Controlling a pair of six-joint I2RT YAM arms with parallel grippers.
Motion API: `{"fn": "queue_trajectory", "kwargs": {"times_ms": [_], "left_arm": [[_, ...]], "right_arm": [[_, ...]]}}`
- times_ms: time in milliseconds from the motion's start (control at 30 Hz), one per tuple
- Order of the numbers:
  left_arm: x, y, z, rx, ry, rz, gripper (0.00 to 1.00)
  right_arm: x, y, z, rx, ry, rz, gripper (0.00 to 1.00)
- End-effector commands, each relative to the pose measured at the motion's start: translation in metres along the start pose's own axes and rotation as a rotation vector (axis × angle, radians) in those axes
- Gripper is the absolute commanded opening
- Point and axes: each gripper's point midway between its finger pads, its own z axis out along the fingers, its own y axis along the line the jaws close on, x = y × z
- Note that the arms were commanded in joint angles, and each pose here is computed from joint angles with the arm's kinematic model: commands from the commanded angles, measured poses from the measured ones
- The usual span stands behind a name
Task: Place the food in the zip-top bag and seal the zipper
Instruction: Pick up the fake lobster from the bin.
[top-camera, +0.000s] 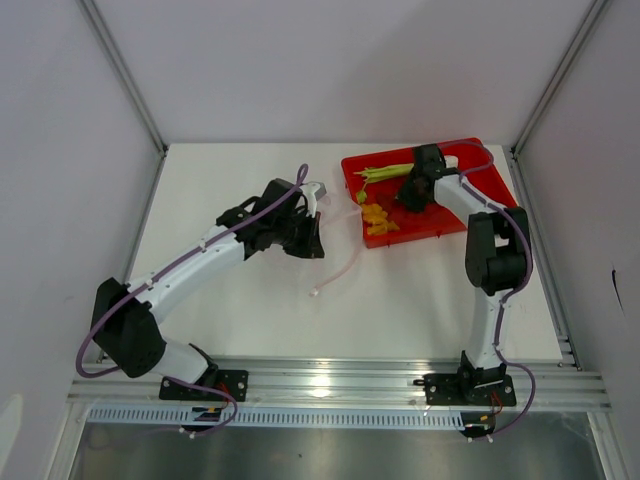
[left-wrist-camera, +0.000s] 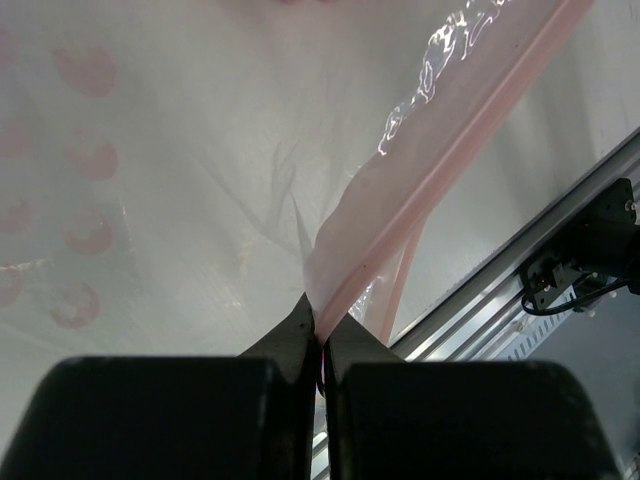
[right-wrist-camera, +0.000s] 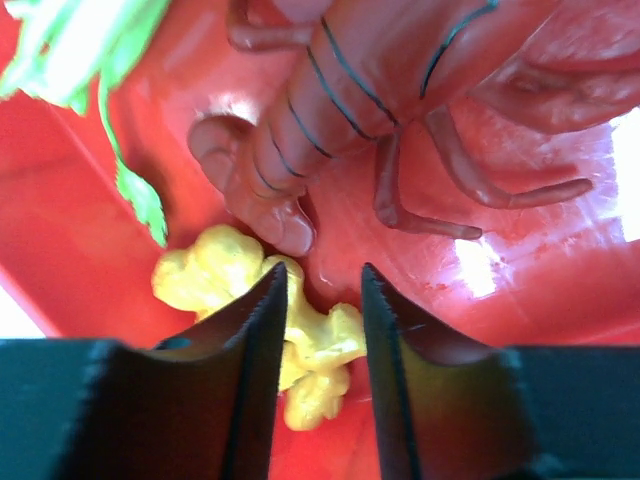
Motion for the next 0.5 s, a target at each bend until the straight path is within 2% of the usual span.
{"fn": "queue_trajectory", "kwargs": {"times_ms": [0,100,367,467], "left_arm": [[-0.019,-0.015,-0.016,0.056,-0.076,0.006,0.01],[-0.019,-0.016,-0.017,0.062,-0.079,0.007,0.01],[-0.015,-0.015,-0.020,0.059,-0.074,0.018,0.01],[-0.016,-0.016,-0.021,0.067,-0.076,0.024,0.00]], "right_arm": [[0.007,0.033,-0.005,-0.166,0.009,-0.016,0.43],[0.008,0.048,0.002,-0.184,-0.048,0.051,0.53],[-0.006,0.056,0.018,-0.236,-0.219,0.249,0.58],[-0.007,0.049,0.023,-0.175,-0.260,0.270,0.59]]}}
